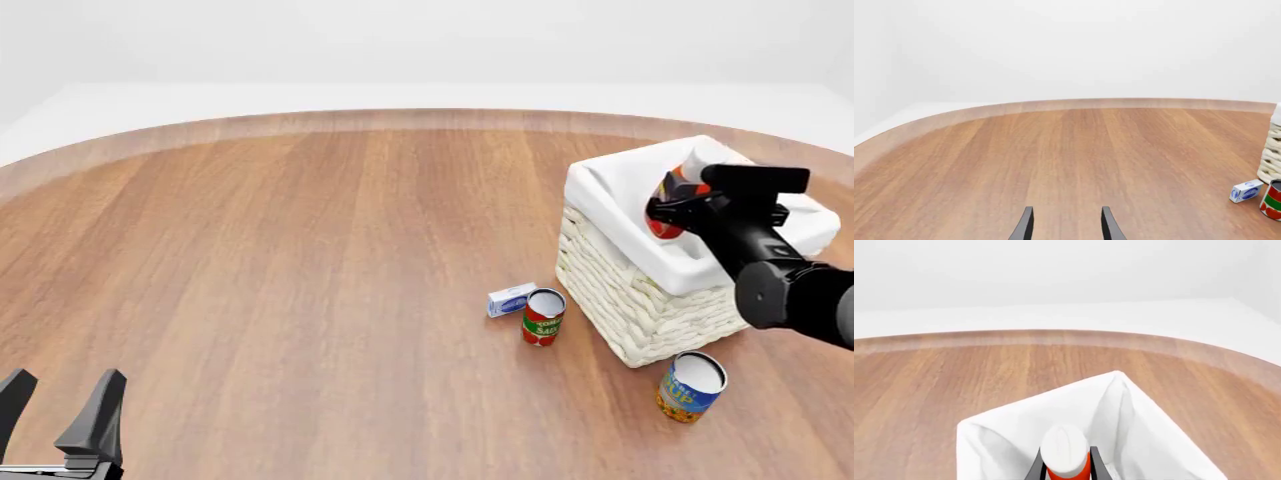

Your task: Pick up the ketchup, and put it in the basket.

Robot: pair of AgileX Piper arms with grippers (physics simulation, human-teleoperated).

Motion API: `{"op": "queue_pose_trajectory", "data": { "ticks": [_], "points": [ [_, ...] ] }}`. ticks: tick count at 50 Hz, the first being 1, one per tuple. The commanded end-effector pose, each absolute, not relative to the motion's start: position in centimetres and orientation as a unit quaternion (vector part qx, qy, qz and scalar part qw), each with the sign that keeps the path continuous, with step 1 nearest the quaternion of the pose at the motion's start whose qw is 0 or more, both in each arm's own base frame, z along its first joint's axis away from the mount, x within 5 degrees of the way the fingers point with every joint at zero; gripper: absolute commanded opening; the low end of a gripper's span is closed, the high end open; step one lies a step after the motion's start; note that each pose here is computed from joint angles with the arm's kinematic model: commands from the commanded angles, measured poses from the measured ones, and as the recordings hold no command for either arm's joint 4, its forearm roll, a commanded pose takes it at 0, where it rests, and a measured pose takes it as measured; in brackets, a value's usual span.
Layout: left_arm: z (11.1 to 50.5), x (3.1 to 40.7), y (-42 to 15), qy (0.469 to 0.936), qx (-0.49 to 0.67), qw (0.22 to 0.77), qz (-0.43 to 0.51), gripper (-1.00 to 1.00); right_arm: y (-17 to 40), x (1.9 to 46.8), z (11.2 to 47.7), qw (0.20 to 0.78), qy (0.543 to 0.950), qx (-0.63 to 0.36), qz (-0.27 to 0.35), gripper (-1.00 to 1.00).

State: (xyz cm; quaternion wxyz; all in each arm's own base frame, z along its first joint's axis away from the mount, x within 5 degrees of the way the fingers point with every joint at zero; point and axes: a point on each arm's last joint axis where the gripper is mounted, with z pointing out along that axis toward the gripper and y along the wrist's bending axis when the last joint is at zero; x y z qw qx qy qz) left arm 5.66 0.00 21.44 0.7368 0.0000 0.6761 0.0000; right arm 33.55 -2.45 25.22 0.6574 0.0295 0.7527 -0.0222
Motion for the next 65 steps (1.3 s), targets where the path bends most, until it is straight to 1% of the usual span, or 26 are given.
{"op": "queue_pose_trajectory", "data": {
  "ticks": [1, 12, 13, 31, 53, 65],
  "points": [
    [21.4, 5.7, 0.0, 0.676, 0.0, 0.737, 0.0, 1.0, -2.3, 33.5, 25.3, 0.661, 0.75, 0.034, -0.016, -1.0],
    [21.4, 5.7, 0.0, 0.676, 0.0, 0.737, 0.0, 1.0, -2.3, 33.5, 25.2, 0.66, 0.75, 0.035, -0.014, -1.0],
    [21.4, 5.7, 0.0, 0.676, 0.0, 0.737, 0.0, 1.0, -2.3, 33.5, 25.2, 0.66, 0.751, 0.035, -0.014, 1.0],
    [21.4, 5.7, 0.0, 0.676, 0.0, 0.737, 0.0, 1.0, -2.0, 33.7, 25.2, 0.66, 0.75, 0.034, -0.008, 1.0],
    [21.4, 5.7, 0.0, 0.676, 0.0, 0.737, 0.0, 1.0, -0.7, 33.4, 26.3, 0.673, 0.739, 0.011, -0.003, 1.0],
    [21.4, 5.7, 0.0, 0.676, 0.0, 0.737, 0.0, 1.0, 0.0, 33.4, 25.8, 0.673, 0.74, 0.006, 0.006, 1.0]
  ]
}}
